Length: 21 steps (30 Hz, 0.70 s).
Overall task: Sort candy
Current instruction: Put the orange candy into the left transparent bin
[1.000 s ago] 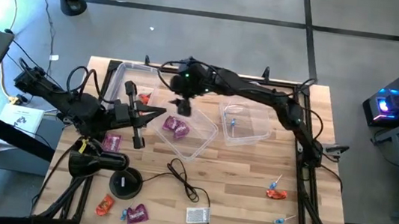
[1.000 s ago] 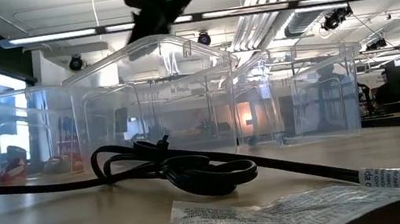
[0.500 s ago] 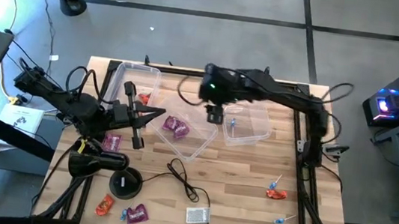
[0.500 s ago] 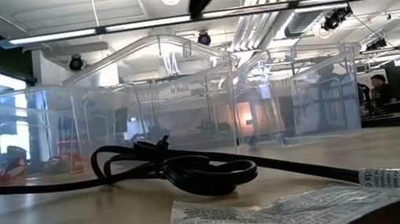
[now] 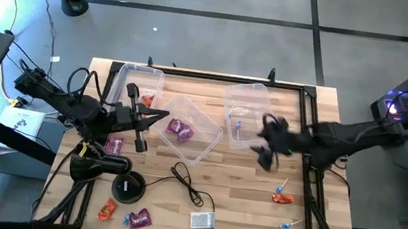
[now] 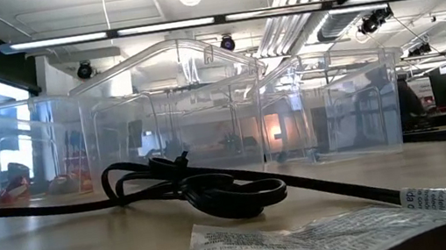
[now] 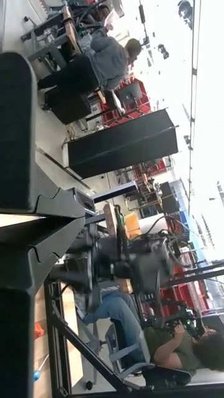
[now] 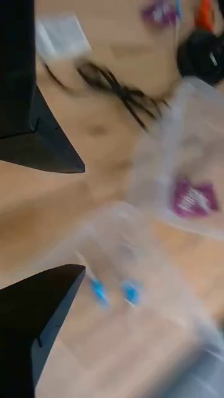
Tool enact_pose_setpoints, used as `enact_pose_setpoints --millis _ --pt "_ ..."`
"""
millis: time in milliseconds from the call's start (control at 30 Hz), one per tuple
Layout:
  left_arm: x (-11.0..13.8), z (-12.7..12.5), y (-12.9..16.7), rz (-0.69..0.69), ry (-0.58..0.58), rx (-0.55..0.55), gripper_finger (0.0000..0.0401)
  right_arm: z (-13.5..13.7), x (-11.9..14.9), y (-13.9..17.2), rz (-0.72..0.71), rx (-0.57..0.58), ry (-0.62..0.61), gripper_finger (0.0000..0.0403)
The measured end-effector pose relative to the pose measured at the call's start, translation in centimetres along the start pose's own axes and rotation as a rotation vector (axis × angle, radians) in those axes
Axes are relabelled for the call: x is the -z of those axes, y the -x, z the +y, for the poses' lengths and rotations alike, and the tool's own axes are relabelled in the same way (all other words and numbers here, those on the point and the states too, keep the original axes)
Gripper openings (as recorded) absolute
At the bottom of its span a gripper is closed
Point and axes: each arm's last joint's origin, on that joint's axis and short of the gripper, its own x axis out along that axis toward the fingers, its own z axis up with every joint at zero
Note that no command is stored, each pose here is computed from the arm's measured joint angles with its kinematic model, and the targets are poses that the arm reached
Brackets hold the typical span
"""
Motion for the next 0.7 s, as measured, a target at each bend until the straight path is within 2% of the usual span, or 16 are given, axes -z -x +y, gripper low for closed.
enact_pose_setpoints --millis 100,300,500,700 --pt "0.1 0.2 -0.2 0.004 -0.002 -0.012 0.0 1.1 2.7 0.8 0.028 -0.029 -0.082 0.0248" --pt "0.3 0.7 -0.5 0.014 -0.006 -0.039 0.0 3.4 6.2 1.2 0.134 -0.031 -0.169 0.0248" --pt "0.5 0.8 -0.7 0.031 -0.01 -0.046 0.0 4.8 9.4 -0.4 0.505 0.099 -0.234 0.0247" --pt "0.7 0.6 -0.7 0.035 0.0 -0.004 0.0 7.4 12.4 -2.4 0.751 0.169 -0.159 0.0247"
